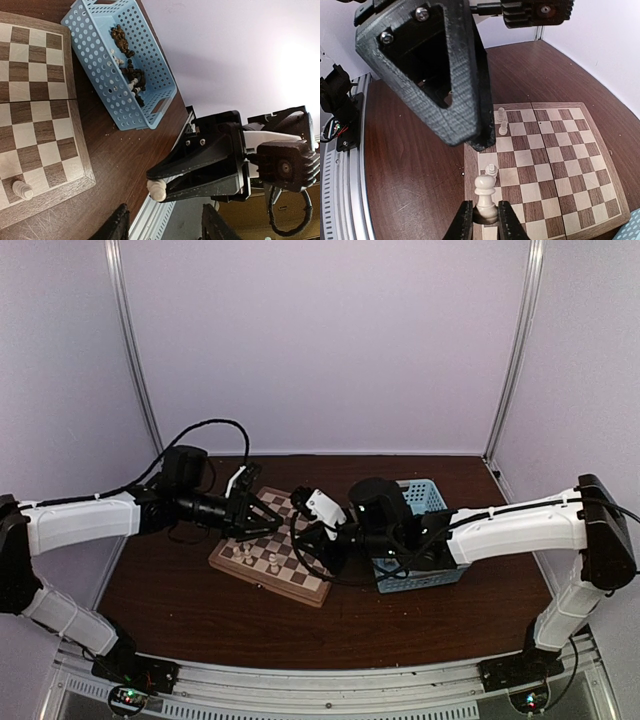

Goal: Set up the chess pieces on the board
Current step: Place the chess piece on the chessboard.

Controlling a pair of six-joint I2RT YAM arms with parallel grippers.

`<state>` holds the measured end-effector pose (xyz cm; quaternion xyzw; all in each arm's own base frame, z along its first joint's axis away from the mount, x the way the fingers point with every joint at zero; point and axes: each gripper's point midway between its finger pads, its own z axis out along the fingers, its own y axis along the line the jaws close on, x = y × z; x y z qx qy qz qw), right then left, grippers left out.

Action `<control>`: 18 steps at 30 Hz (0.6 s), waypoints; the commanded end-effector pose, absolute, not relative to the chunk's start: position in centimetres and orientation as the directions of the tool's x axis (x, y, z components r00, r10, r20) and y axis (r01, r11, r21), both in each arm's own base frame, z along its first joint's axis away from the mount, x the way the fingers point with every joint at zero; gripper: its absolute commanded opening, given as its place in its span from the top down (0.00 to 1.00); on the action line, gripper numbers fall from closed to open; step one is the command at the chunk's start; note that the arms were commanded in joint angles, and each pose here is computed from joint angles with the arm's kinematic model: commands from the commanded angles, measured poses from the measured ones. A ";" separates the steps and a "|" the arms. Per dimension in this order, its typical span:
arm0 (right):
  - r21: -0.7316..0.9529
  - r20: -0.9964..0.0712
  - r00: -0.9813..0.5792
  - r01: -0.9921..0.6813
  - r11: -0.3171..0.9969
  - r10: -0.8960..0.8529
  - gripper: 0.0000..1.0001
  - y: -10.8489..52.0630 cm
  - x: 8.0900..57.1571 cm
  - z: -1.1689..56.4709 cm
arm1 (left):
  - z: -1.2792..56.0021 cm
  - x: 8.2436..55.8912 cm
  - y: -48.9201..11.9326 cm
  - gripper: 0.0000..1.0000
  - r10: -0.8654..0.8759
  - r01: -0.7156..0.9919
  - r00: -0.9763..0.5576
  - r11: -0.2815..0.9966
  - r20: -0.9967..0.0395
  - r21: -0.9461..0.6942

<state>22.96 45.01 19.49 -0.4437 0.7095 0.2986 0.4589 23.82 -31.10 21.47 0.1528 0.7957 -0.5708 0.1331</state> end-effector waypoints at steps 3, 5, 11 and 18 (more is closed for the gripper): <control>-0.004 -0.926 -0.137 -0.929 0.371 -0.351 0.89 46.1 22.3 21.6 | 22.5 23.7 -32.6 0.50 0.140 0.432 -0.902 0.261 -0.410 -0.863; -0.005 -0.926 -0.136 -0.929 0.370 -0.353 0.89 46.2 22.3 21.5 | 22.2 23.6 -32.9 0.50 0.153 0.431 -0.902 0.266 -0.404 -0.862; -0.007 -0.923 -0.134 -0.931 0.365 -0.360 0.90 46.2 22.1 21.2 | 21.8 23.4 -33.5 0.51 0.177 0.427 -0.903 0.261 -0.392 -0.866; -0.020 -0.919 -0.131 -0.926 0.376 -0.371 0.90 46.2 22.5 20.9 | 21.5 23.1 -34.3 0.60 0.207 0.426 -0.901 0.253 -0.382 -0.868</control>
